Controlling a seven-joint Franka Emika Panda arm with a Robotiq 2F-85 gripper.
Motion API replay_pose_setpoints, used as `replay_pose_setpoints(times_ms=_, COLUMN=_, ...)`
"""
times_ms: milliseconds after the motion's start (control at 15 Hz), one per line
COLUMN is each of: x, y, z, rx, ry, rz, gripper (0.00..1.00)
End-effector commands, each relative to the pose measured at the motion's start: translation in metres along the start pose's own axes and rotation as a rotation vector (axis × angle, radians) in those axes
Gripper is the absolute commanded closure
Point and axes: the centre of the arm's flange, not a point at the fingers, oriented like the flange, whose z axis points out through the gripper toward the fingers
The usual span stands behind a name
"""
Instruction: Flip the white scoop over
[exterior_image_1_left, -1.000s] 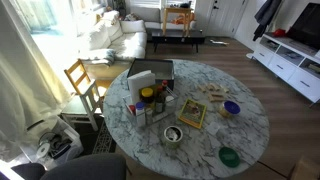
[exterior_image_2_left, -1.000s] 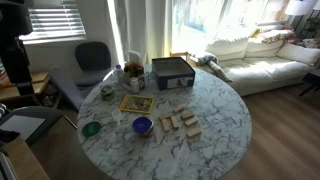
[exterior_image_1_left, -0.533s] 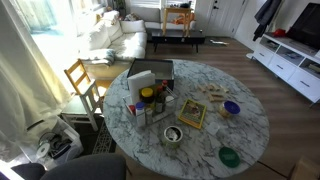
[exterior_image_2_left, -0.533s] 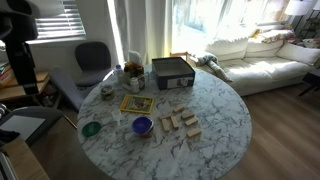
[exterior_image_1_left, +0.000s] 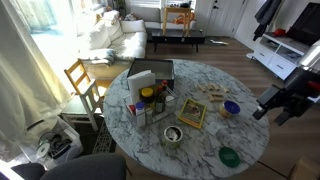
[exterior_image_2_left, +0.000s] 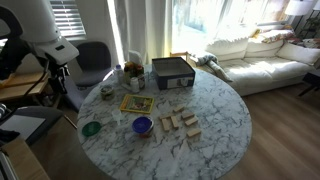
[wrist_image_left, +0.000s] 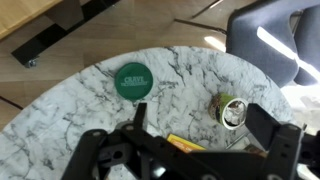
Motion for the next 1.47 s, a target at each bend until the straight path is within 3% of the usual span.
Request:
replay_pose_setpoints(times_ms=0, x=0.001, y=-0.005, z=0.016, rx=0.014, ry=0.025, rz=0.037, gripper=0.00)
replay_pose_setpoints(times_ms=200, x=0.002, y=-0.010, z=0.043, rx=0.013, ry=0.037, rz=0.086, gripper=0.00)
replay_pose_setpoints(times_ms=467, x=-0.009, y=-0.016, z=0.030, rx=0.026, ry=0.075, rz=0.087, gripper=0.00)
replay_pose_setpoints(times_ms=600, x=0.015, y=-0.026, z=0.041, rx=0.015, ry=0.099, rz=0.180, gripper=0.00)
replay_pose_setpoints(times_ms=800, x=0.043, y=-0.040, z=0.066, rx=-0.063, ry=0.116, rz=0.267, gripper=0.00)
replay_pose_setpoints(times_ms=1133, x=0.086, y=-0.051, z=0.112, rx=-0.193, ry=0.129, rz=0.322, gripper=0.00)
replay_pose_setpoints(times_ms=1400, x=0.116, y=-0.048, z=0.153, rx=-0.227, ry=0.108, rz=0.349, gripper=0.00)
